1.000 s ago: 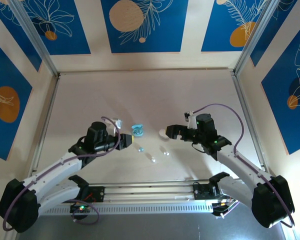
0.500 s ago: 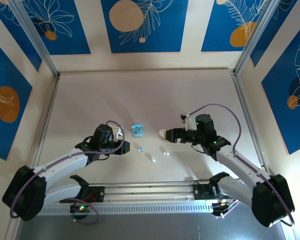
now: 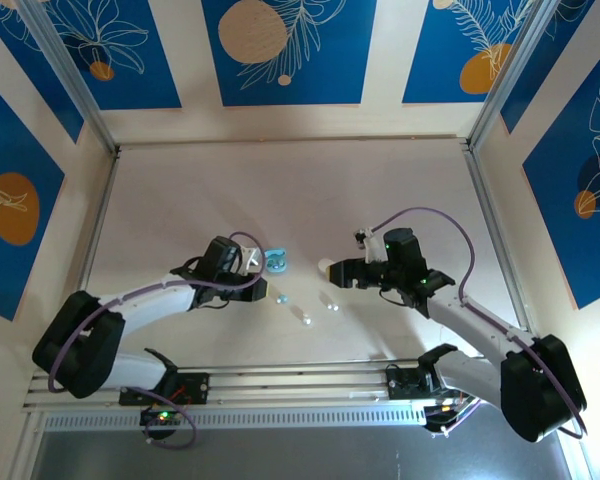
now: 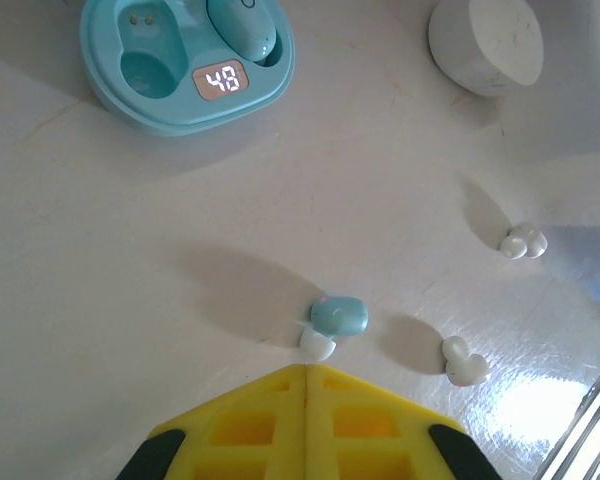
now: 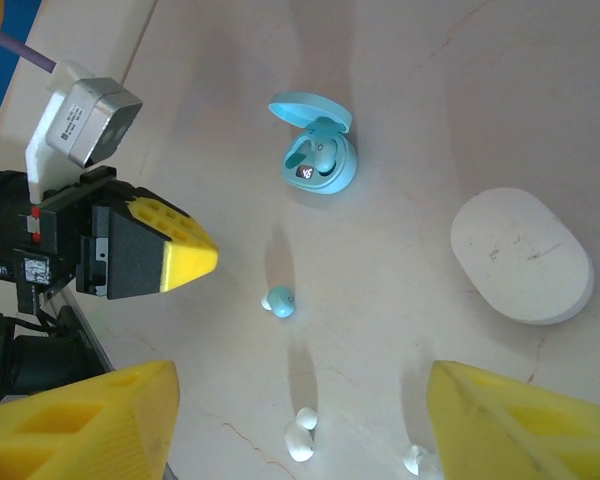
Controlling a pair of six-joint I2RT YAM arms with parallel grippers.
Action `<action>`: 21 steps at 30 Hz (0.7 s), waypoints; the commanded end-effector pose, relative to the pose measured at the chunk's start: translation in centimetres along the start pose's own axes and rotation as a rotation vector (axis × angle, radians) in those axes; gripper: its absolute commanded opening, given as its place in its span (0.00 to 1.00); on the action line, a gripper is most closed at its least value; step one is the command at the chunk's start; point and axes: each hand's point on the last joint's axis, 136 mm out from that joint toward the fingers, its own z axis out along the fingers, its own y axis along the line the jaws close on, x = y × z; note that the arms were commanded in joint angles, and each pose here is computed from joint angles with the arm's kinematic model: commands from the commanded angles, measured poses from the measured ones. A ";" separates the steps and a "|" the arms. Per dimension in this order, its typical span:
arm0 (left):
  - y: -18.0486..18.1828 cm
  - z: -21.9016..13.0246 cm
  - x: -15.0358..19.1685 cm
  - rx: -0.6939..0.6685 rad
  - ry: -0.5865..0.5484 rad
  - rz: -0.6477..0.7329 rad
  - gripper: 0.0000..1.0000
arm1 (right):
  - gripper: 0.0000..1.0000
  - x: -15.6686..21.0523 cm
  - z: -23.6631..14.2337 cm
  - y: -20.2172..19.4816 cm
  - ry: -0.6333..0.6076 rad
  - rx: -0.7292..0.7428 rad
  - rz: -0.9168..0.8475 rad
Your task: Insert the wireless bluetooth earbuds into the charging case
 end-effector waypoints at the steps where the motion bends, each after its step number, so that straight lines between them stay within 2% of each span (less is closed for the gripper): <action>1: -1.0 0.4 0.0 0.034 0.029 0.028 0.00 | 0.67 -0.5 0.0 0.4 0.006 0.004 -0.022; 21: -1.2 2.9 1.2 0.067 0.088 0.041 0.00 | 0.67 -0.3 0.2 0.2 0.020 0.023 -0.018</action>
